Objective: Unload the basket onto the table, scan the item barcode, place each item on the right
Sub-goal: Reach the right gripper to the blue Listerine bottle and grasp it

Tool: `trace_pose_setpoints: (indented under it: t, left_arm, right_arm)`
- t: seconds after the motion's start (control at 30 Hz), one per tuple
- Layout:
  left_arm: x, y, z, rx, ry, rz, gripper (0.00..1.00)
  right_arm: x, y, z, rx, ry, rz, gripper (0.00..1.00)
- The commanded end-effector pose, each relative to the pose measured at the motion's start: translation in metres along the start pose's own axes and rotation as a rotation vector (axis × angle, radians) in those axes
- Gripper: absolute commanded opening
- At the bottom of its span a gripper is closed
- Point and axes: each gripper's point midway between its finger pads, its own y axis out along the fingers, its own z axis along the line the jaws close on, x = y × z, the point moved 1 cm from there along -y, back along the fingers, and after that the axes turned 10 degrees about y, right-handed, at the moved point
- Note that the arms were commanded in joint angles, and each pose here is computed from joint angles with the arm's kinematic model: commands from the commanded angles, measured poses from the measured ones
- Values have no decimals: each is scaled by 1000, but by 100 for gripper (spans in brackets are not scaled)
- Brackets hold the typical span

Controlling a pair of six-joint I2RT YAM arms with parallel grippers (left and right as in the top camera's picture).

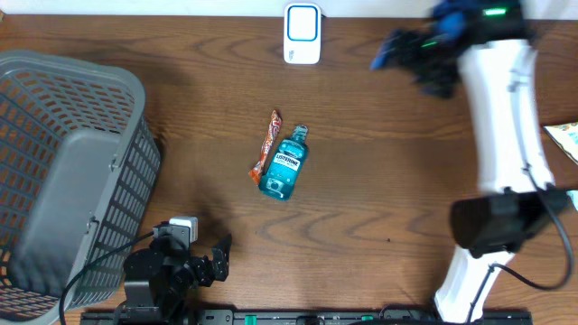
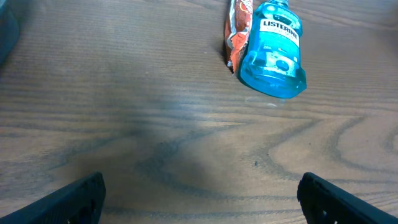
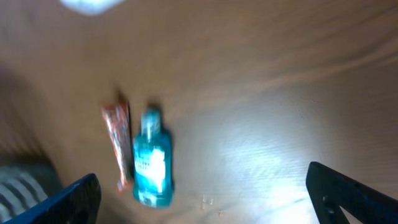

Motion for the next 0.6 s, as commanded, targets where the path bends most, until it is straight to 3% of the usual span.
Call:
trace_pose_setpoints:
  t: [0.0, 0.1, 0.3, 0.57]
  left_arm:
    - [-14, 2, -2, -14, -29, 53, 98]
    - [-14, 2, -2, -14, -29, 53, 98]
    - [-14, 2, -2, -14, -29, 53, 98]
    - [-14, 2, -2, -14, -29, 53, 98]
  right_arm:
    - [-59, 56, 30, -57, -107, 135, 96]
    - [-95, 95, 49, -92, -207, 171, 92]
    - [-135, 132, 59, -256, -352, 97, 98]
    - [-169, 165, 61, -397, -467, 15, 87]
